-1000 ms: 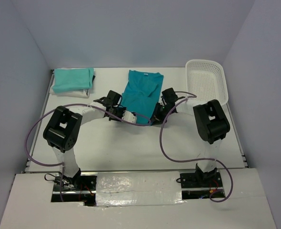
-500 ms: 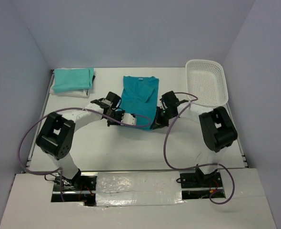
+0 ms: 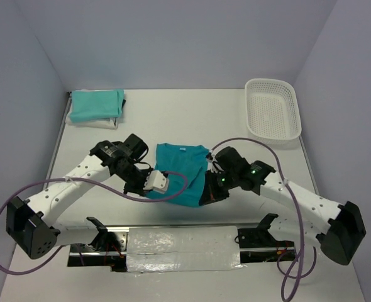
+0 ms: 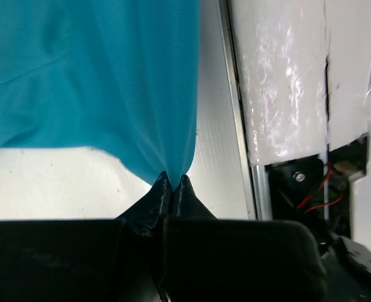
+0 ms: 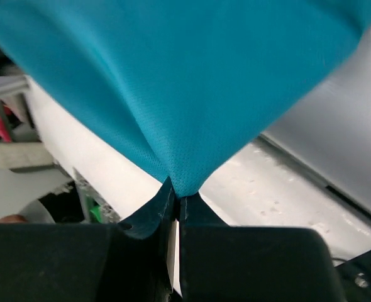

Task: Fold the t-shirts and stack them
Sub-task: Fold the long partially folded tshirt into a neat square

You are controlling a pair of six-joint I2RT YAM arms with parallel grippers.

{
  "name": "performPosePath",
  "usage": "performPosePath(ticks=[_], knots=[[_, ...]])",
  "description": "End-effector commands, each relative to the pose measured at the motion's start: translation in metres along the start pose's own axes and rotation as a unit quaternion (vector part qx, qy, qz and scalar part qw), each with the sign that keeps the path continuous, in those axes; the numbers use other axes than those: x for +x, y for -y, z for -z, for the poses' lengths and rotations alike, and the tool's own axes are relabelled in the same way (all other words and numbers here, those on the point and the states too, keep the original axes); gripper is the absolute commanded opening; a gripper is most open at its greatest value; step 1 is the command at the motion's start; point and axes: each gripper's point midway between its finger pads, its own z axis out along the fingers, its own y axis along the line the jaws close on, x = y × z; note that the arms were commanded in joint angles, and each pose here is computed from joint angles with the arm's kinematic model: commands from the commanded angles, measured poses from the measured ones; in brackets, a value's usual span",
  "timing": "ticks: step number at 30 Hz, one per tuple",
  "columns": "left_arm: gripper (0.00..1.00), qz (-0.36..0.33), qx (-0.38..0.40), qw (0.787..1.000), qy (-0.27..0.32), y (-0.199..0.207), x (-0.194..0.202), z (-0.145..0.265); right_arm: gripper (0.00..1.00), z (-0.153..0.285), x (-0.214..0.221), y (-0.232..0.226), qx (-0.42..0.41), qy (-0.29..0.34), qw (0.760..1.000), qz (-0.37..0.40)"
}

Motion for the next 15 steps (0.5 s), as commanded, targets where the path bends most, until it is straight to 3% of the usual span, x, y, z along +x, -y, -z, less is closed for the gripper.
performPosePath(ticks=[1, 8, 9, 15], knots=[[0.0, 0.062, 0.011, 0.998, 0.016, 0.011, -0.014, 0.022, 0.0, 0.031, -0.01, -0.017, -0.002, 0.024, 0.999, -0.026], [0.0, 0.159, -0.058, 0.984, 0.062, -0.082, -0.028, 0.052, 0.0, 0.037, -0.081, 0.004, 0.014, 0.063, 0.996, -0.064], [0.0, 0.191, -0.056, 0.978, 0.058, -0.099, -0.015, 0.049, 0.0, 0.038, -0.091, 0.009, 0.017, 0.072, 0.995, -0.068], [0.0, 0.227, -0.082, 0.968, 0.063, -0.162, -0.007, 0.043, 0.0, 0.027, -0.142, 0.037, 0.01, 0.074, 0.993, -0.09]])
